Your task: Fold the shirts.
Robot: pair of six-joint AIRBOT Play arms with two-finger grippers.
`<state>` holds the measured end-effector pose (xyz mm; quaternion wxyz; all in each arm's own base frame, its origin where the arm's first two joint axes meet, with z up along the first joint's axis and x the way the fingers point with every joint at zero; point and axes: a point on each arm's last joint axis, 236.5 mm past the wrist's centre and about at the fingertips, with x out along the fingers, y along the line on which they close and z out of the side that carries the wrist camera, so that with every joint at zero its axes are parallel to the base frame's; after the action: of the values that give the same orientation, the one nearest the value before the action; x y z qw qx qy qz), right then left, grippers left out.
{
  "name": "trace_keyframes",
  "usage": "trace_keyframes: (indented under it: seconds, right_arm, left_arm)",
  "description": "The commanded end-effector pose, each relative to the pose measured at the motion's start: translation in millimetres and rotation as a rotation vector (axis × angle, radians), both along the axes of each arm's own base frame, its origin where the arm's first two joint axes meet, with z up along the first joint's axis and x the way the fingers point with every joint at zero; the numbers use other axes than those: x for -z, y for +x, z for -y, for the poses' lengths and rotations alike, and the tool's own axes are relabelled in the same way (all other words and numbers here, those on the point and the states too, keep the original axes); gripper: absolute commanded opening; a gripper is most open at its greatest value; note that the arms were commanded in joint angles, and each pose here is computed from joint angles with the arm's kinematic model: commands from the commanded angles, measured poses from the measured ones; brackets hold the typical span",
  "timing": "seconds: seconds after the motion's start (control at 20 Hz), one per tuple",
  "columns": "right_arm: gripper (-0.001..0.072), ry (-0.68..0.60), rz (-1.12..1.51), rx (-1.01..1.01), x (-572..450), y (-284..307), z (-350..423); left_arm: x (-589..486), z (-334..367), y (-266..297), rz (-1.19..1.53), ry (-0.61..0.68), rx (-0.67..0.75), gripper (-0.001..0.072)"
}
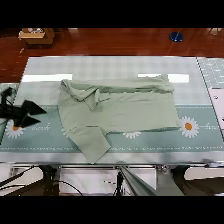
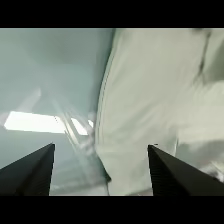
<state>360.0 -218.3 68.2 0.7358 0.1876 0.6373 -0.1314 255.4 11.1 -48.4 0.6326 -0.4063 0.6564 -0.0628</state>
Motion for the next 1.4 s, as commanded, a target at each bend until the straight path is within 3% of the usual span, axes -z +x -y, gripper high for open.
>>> trace_keyframes:
  seconds: [0.0, 0.15, 0.4, 0.5, 0.6, 0.7, 0.75, 0.8, 0.95, 1.05, 1.15, 1.35]
  right_arm:
    - [0.0399, 0.208, 0.031, 0.064, 4.5, -21.0, -9.0]
    - [0.0364, 0.208, 0.057, 0.071, 9.5, -16.5, -7.4]
    - [0.0364, 0.207, 0.107, 0.073, 7.0, -5.0, -6.4]
    - [0.0361, 0.207, 0.107, 0.072, 7.0, -5.1, -6.5]
    - [0.0350, 0.214, 0.111, 0.071, 6.5, -4.3, -7.9]
    - [0.0350, 0.237, 0.126, 0.066, 4.0, -0.9, -13.2]
    - [0.0350, 0.247, 0.133, 0.063, 2.7, 0.6, -15.5]
    - [0.0349, 0.252, 0.132, 0.050, 2.6, 0.0, -17.3]
    - [0.0355, 0.205, 0.018, 0.043, 15.5, -27.6, -6.3]
    - [0.0358, 0.289, -0.026, 0.062, 32.3, -42.6, -18.9]
    - [0.0415, 0.368, -0.062, 0.084, 60.1, -57.9, -39.2]
    - [0.0415, 0.567, -0.072, 0.085, 114.0, -74.1, -96.8]
  left_arm:
    - [33.0, 42.7, -38.4, -0.053, -0.137, -0.059, 0.0693]
    - [52.3, 53.4, -41.3, -0.063, -0.119, -0.092, 0.0688]
    - [67.9, 78.1, -33.1, -0.056, -0.047, -0.010, 0.0686]
    - [72.7, 99.7, -24.9, -0.057, -0.073, 0.000, 0.0673]
    - [77.1, 100.6, -13.7, -0.055, -0.039, -0.031, 0.0559]
    - [80.6, 95.1, -4.9, -0.049, -0.011, -0.078, 0.0358]
    - [81.2, 93.7, -2.7, -0.042, -0.006, -0.085, 0.0145]
    - [81.0, 94.1, -2.8, -0.030, -0.005, -0.069, 0.0022]
    - [78.9, 97.4, -6.4, -0.024, -0.016, -0.035, 0.0021]
    - [77.2, 99.9, -9.1, -0.021, -0.026, -0.013, 0.0022]
    - [76.5, 101.0, -9.9, -0.018, -0.031, -0.004, 0.0022]
    - [76.5, 100.9, -9.7, -0.008, -0.029, 0.007, 0.0021]
